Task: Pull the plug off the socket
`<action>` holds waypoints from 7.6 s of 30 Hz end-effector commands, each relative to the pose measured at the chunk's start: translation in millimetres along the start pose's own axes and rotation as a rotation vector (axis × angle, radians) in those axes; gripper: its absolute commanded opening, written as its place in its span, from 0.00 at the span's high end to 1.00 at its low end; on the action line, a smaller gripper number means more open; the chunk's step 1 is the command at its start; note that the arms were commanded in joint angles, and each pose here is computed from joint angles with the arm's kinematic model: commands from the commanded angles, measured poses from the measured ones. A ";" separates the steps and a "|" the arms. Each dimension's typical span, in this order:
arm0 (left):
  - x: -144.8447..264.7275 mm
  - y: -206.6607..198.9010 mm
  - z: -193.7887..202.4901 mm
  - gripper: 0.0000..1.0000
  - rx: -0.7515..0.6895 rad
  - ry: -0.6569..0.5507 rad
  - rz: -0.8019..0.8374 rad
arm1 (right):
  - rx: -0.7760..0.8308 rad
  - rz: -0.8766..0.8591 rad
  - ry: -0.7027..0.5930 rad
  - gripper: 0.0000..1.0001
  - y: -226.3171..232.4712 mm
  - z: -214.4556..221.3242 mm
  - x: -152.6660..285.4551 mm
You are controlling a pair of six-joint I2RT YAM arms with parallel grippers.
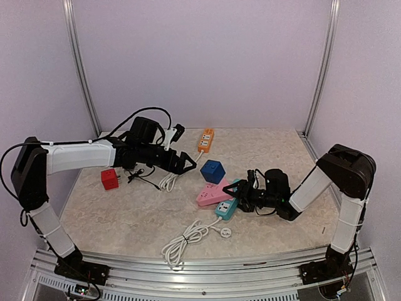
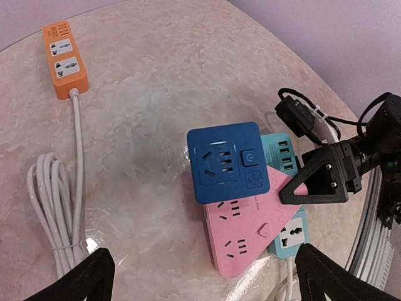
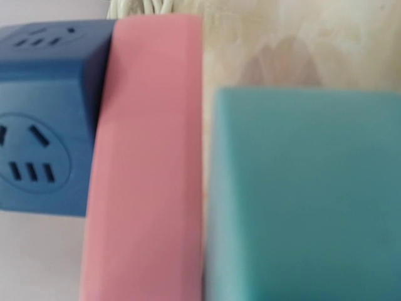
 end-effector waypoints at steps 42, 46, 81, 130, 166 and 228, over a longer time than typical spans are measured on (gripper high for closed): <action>-106.5 -24.2 2.0 0.50 0.047 0.155 0.101 | 0.067 0.056 -0.039 0.85 -11.7 -7.5 5.2; -94.7 -31.8 -12.5 0.55 0.053 0.112 0.133 | 0.057 0.069 -0.044 0.87 -15.8 -7.1 6.3; -51.1 -50.6 -56.0 0.71 0.012 -0.033 0.130 | 0.018 0.111 -0.073 1.00 -28.4 -7.2 12.8; 46.0 -2.0 12.3 0.75 0.232 0.015 -0.168 | 0.024 0.100 -0.085 1.00 -28.0 -10.9 12.1; 163.8 113.7 236.0 0.25 1.056 -0.114 -0.414 | 0.080 0.069 -0.056 1.00 -13.4 -13.2 3.3; -14.2 -58.5 58.1 0.27 0.323 -0.097 0.528 | 0.451 -0.439 0.267 0.96 109.5 45.4 2.0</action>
Point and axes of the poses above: each gripper's point midway between its finger pads, its own x axis back along the fingers, its own y axis along the line the jaws close on, z = x × y, the point moved 4 cm from there along x, back along the fingers, and after that the axes turned 10 degrees about -x, right-handed, at the moved point
